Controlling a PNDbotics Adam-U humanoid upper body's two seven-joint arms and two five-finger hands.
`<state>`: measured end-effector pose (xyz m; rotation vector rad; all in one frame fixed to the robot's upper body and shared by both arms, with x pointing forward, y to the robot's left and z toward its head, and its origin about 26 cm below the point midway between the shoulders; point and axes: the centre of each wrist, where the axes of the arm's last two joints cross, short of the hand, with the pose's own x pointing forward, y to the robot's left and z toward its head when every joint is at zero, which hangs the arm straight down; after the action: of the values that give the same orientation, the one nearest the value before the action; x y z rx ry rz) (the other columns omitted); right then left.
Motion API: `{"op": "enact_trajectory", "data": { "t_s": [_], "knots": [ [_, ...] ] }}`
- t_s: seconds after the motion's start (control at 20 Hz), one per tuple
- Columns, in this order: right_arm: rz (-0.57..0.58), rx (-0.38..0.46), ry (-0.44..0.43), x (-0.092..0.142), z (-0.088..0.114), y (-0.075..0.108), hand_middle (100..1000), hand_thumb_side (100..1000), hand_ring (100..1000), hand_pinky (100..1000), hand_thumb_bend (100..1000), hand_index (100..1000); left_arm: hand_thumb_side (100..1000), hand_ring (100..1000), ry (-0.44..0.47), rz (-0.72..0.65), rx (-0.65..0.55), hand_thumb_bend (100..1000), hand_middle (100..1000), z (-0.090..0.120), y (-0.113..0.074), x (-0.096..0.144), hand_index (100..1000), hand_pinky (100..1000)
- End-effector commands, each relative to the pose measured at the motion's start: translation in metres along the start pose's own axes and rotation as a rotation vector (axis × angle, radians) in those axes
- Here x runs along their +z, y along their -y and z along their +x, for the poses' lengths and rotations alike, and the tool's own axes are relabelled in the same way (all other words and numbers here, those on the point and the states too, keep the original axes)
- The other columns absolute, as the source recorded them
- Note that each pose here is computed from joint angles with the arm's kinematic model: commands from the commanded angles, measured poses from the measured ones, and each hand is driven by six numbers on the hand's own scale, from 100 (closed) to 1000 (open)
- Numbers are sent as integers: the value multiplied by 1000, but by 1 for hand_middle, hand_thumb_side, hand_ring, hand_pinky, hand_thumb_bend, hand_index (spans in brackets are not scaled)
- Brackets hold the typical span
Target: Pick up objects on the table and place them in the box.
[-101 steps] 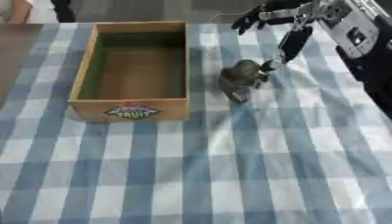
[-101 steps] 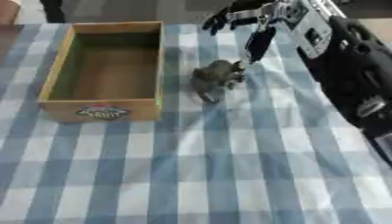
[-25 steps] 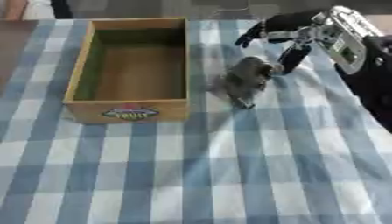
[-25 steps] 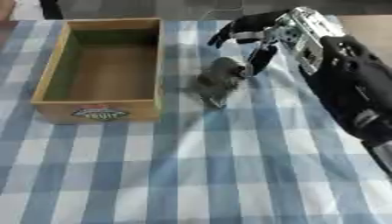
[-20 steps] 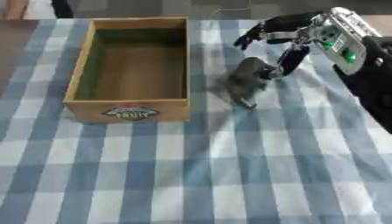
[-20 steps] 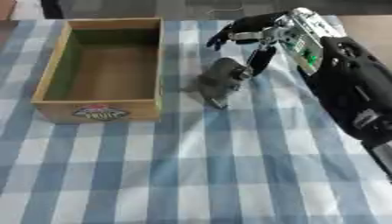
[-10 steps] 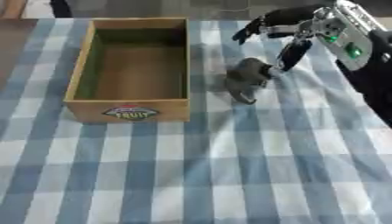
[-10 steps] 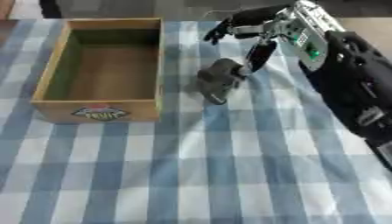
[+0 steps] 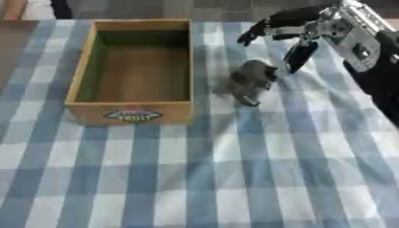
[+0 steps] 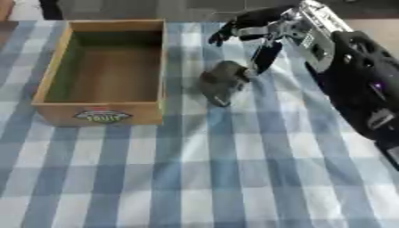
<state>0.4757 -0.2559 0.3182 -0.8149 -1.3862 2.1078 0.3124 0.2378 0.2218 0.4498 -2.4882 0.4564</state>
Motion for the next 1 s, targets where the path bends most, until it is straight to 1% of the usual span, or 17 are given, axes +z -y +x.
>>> {"op": "enact_trajectory", "data": {
  "t_s": [0.05,0.3,0.5,0.8,1.0],
  "knots": [
    [182,175,114,11,-5,13,843,100,908,881,313,986,619,832,36,-15,4,100,788,7,-1,-6,680,799],
    [192,196,119,9,-5,10,844,100,905,881,303,982,618,833,30,-14,15,100,788,7,-1,-6,679,799],
    [203,232,119,8,-4,9,852,100,903,866,300,982,620,833,30,-15,18,100,789,7,-1,-6,679,799],
    [206,282,155,4,-1,5,851,100,899,863,298,979,622,834,31,-16,19,100,789,7,-1,-6,679,800],
    [218,290,167,2,-2,1,847,100,898,861,300,979,621,834,31,-16,19,100,789,7,-1,-6,679,800]
  ]
}}
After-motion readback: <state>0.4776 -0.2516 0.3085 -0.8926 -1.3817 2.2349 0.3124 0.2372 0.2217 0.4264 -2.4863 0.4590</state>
